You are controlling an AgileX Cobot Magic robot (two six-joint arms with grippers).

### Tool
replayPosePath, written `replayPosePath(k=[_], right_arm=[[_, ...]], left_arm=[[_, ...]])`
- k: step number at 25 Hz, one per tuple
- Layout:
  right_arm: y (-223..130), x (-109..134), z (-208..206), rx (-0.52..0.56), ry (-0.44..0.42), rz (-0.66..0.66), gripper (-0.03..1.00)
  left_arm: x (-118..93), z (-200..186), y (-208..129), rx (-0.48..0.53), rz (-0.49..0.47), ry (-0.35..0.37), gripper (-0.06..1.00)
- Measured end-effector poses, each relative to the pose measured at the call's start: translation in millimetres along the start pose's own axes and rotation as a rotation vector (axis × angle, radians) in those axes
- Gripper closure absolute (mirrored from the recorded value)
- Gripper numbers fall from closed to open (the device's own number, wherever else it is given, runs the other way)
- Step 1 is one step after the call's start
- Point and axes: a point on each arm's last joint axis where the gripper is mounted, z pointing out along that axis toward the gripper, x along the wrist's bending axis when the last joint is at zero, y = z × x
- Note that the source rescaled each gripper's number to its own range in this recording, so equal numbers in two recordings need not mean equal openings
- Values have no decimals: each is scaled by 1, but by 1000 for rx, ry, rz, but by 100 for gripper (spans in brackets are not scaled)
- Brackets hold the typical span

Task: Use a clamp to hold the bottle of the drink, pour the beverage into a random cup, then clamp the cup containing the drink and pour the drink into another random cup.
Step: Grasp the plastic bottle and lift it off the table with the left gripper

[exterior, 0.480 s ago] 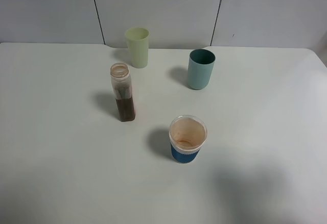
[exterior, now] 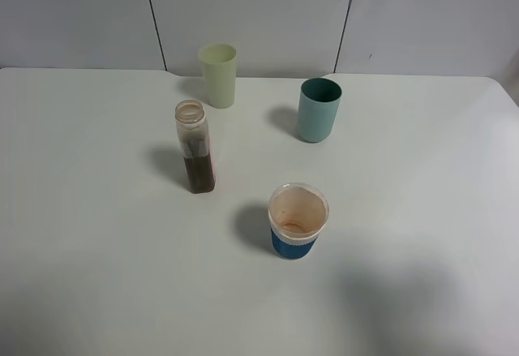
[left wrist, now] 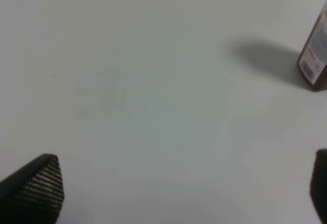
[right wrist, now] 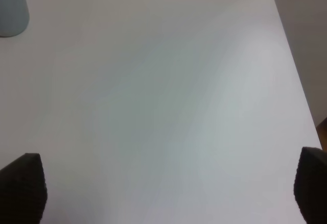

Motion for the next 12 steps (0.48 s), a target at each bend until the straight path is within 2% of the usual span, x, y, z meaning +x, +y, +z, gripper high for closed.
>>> replayPosePath(k=[7,12], right_arm=[[0,0,0,0,0,0,7],[0,0,0,0,0,0,7]], left_arm=[[-2,1,9,-24,-17,-27,2],[-5,21,24,41,-48,-62,2]])
